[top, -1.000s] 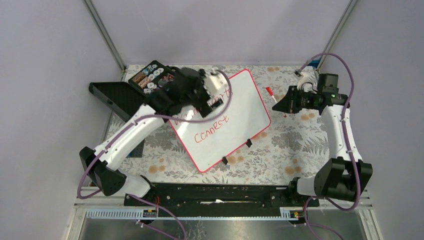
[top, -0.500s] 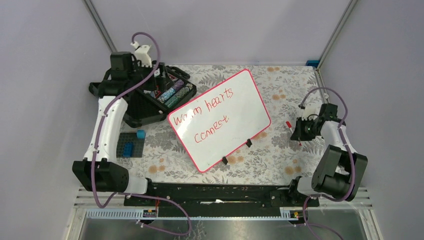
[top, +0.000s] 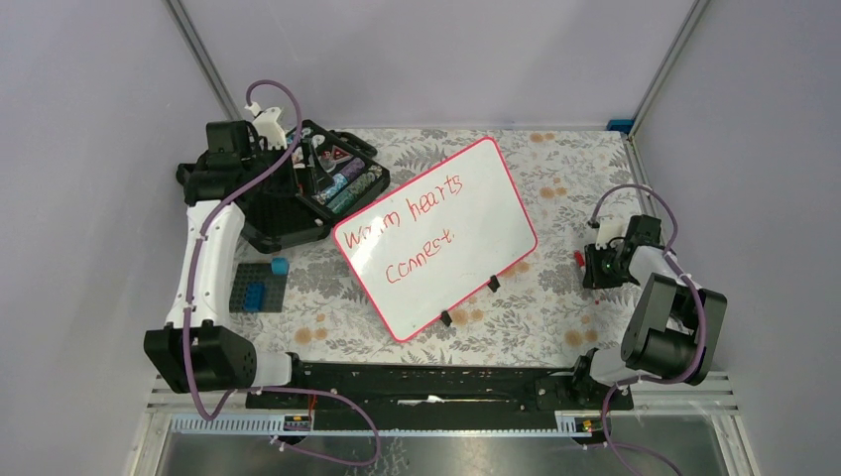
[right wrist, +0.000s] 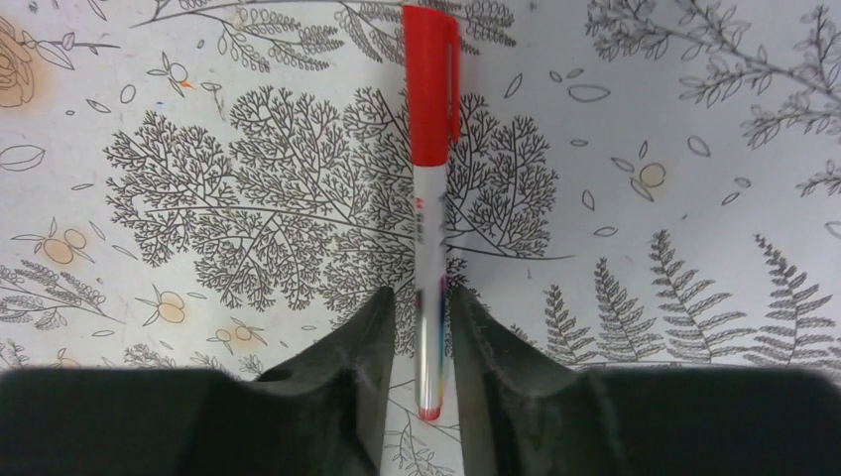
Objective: Write a sentence on the whiteboard
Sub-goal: Put down the whiteboard marker at the center of the board, then reset both arms
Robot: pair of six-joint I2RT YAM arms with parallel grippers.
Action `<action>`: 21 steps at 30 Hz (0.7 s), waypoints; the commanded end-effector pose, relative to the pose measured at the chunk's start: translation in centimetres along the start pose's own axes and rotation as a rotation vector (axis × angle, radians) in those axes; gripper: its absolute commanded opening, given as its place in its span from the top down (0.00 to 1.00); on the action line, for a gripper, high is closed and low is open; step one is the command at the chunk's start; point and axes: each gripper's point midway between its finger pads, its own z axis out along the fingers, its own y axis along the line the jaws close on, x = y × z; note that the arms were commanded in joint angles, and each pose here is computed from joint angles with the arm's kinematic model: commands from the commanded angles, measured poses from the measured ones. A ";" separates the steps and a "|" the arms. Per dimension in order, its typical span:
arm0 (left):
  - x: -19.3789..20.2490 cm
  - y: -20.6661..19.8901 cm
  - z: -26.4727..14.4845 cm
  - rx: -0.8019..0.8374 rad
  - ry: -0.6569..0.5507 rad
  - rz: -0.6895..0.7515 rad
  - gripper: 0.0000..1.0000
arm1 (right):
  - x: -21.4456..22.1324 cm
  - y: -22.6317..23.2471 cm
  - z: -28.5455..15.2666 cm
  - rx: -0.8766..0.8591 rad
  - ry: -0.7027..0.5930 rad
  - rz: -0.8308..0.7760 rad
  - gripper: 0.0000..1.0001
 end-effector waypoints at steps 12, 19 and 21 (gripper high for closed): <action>-0.7 0.4 -1.1 -0.009 -0.019 0.004 0.01 | -4.4 0.8 -3.7 -0.042 -0.113 -0.045 0.18; -4.5 3.0 -2.6 -0.089 -0.051 -0.004 0.01 | -14.8 1.6 -10.7 -0.119 -0.347 -0.043 0.00; -5.7 4.3 -3.3 -0.112 -0.081 -0.016 0.01 | -18.1 1.6 -13.2 -0.128 -0.429 -0.045 0.00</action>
